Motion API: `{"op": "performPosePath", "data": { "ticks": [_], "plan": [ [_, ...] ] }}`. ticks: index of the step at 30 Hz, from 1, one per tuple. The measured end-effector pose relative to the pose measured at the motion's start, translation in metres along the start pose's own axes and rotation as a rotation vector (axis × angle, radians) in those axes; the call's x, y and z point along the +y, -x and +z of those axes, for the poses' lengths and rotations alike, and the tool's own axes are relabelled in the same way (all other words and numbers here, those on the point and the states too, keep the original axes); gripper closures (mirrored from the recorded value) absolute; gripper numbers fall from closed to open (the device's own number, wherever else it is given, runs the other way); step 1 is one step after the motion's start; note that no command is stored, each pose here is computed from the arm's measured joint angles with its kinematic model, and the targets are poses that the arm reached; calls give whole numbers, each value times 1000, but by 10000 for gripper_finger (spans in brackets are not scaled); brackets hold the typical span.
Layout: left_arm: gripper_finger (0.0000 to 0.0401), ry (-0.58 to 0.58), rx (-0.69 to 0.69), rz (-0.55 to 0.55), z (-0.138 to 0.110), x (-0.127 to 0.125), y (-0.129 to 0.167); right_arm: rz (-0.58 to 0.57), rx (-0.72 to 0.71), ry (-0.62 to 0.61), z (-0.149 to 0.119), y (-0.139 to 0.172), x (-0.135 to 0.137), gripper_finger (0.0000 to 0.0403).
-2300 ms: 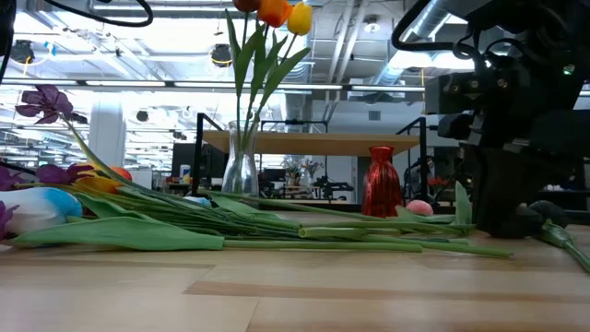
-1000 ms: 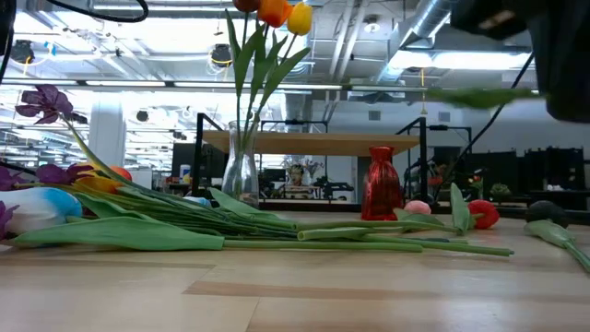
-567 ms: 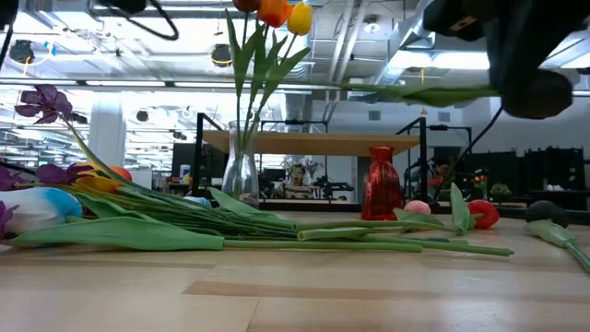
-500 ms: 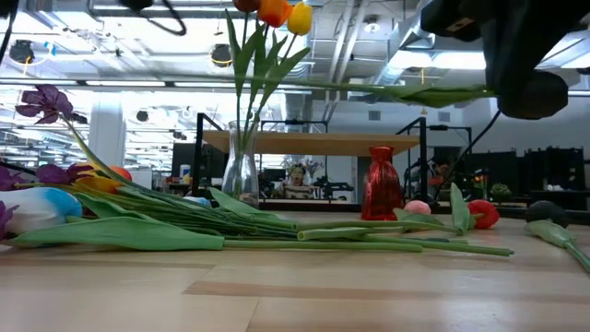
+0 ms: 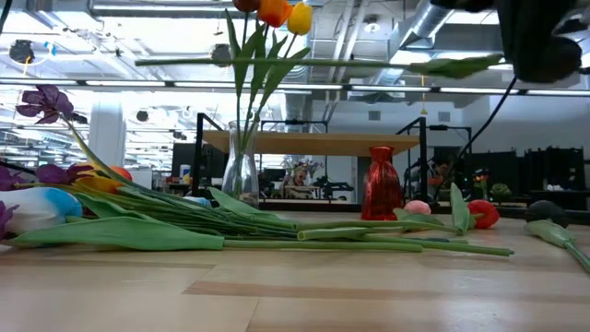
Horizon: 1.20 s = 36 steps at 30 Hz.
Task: Pick and place flowers into a vace then onto a shelf
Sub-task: Put the left black tulip into the transparent vase
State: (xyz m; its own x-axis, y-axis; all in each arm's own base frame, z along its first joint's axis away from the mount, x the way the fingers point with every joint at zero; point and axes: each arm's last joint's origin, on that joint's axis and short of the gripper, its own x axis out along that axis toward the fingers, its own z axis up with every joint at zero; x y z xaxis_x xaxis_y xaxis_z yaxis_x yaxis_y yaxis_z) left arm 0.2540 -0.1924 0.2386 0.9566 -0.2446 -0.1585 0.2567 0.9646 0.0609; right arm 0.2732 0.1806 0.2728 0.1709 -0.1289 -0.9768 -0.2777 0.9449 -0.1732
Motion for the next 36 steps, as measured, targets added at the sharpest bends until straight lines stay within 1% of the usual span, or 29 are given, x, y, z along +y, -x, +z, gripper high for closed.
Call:
{"op": "performPosePath", "data": {
  "ticks": [6, 9, 14, 17, 20, 23, 28, 34, 36],
  "plan": [
    [238, 94, 3, 118, -1, 4, 0, 5, -33, 66, 4, 13, -2, 403],
    [238, 146, 6, 147, -2, 8, -1, 3, -36, 101, 5, 14, -4, 403],
    [238, 242, 7, 186, -3, 19, -6, -14, -31, 124, 7, 12, -11, 403],
    [238, 281, 38, 180, -11, 23, -13, -31, -33, 144, 7, 12, -13, 403],
    [238, 279, 74, 162, -15, 17, -28, -32, -33, 156, 8, 12, -15, 403],
    [238, 246, 135, 168, -15, 11, -45, -31, -33, 175, 8, 12, -15, 403],
    [238, 194, 250, 207, 2, 3, -73, -30, -34, 183, 8, 12, -13, 403],
    [238, 142, 400, 285, 16, 2, -93, -27, -38, 206, 6, 13, -7, 403],
    [238, 142, 424, 300, 19, 3, -100, -26, -42, 212, 5, 14, -4, 403]
  ]
}}
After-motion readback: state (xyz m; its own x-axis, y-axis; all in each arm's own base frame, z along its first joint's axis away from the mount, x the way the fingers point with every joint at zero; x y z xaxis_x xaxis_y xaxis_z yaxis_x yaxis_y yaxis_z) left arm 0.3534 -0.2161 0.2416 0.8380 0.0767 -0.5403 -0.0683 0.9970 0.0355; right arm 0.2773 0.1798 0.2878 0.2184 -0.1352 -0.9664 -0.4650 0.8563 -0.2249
